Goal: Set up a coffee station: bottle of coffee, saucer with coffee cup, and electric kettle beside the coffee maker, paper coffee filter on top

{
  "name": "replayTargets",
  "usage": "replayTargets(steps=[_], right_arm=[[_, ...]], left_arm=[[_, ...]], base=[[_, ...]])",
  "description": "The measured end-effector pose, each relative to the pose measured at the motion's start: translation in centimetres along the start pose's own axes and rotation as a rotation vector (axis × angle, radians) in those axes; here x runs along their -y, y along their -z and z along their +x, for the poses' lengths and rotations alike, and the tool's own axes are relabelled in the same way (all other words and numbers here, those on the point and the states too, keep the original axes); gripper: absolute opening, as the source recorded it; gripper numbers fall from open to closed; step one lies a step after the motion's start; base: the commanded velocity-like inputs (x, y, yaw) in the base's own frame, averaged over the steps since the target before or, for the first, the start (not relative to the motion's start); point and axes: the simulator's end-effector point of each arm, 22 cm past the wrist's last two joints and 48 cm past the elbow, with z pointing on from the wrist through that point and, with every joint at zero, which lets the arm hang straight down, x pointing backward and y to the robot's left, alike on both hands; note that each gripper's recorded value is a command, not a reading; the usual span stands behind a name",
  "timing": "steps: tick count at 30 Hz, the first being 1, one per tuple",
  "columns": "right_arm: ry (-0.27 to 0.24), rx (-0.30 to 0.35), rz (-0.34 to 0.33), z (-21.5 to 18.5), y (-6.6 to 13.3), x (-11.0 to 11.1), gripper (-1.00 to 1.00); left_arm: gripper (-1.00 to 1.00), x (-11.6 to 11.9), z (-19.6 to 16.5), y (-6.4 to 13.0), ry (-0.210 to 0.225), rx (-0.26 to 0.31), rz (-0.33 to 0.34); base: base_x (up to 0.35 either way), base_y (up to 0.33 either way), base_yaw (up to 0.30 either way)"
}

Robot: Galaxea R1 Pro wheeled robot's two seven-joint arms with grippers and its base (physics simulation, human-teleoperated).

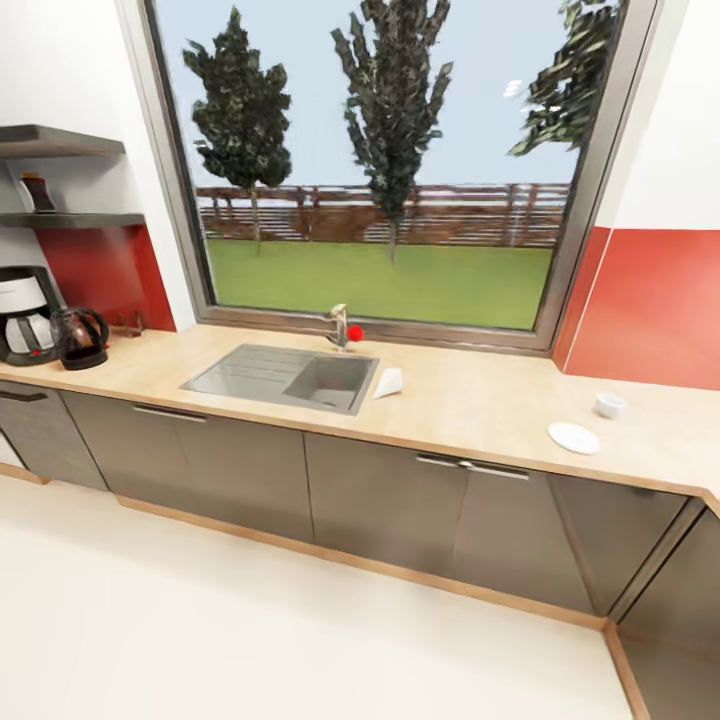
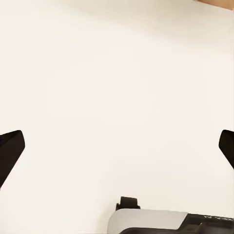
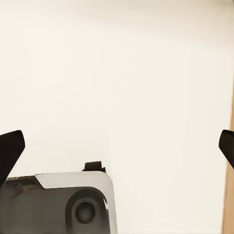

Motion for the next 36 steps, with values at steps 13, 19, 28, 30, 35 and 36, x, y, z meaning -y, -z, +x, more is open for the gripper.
replayTargets(steps=[13,19,28,30,35,36], right_arm=[[-0.006,0.011,-0.001,-0.6,-0.1,-0.1,1.00],[-0.010,0.032,0.000,-1.6,-0.1,0.0,1.00],[-0.009,0.137,0.016,-6.6,-0.2,0.6,1.00],[-0.020,0.244,0.013,-11.7,0.3,-0.1,1.00],[-0.084,0.480,-0.021,-22.5,3.7,-4.0,1.00],[-0.096,0.530,-0.022,-24.8,4.8,-4.3,1.00]], left_arm=[[1.00,-5.2,-0.5,0.0,-0.003,0.006,-0.077],[1.00,-9.0,-0.7,0.3,0.059,0.015,-0.156],[1.00,-9.6,5.5,1.8,0.052,-0.125,-0.163],[1.00,-10.6,7.4,2.5,0.024,-0.173,-0.166],[1.00,-11.2,8.6,3.0,-0.027,-0.210,-0.157],[1.00,-11.2,8.7,3.1,-0.036,-0.216,-0.153]], base=[[0.338,0.000,0.000],[0.306,0.000,0.000],[0.226,0.000,0.000],[0.127,0.000,0.000],[0.082,0.000,0.000],[0.027,0.000,0.000]])
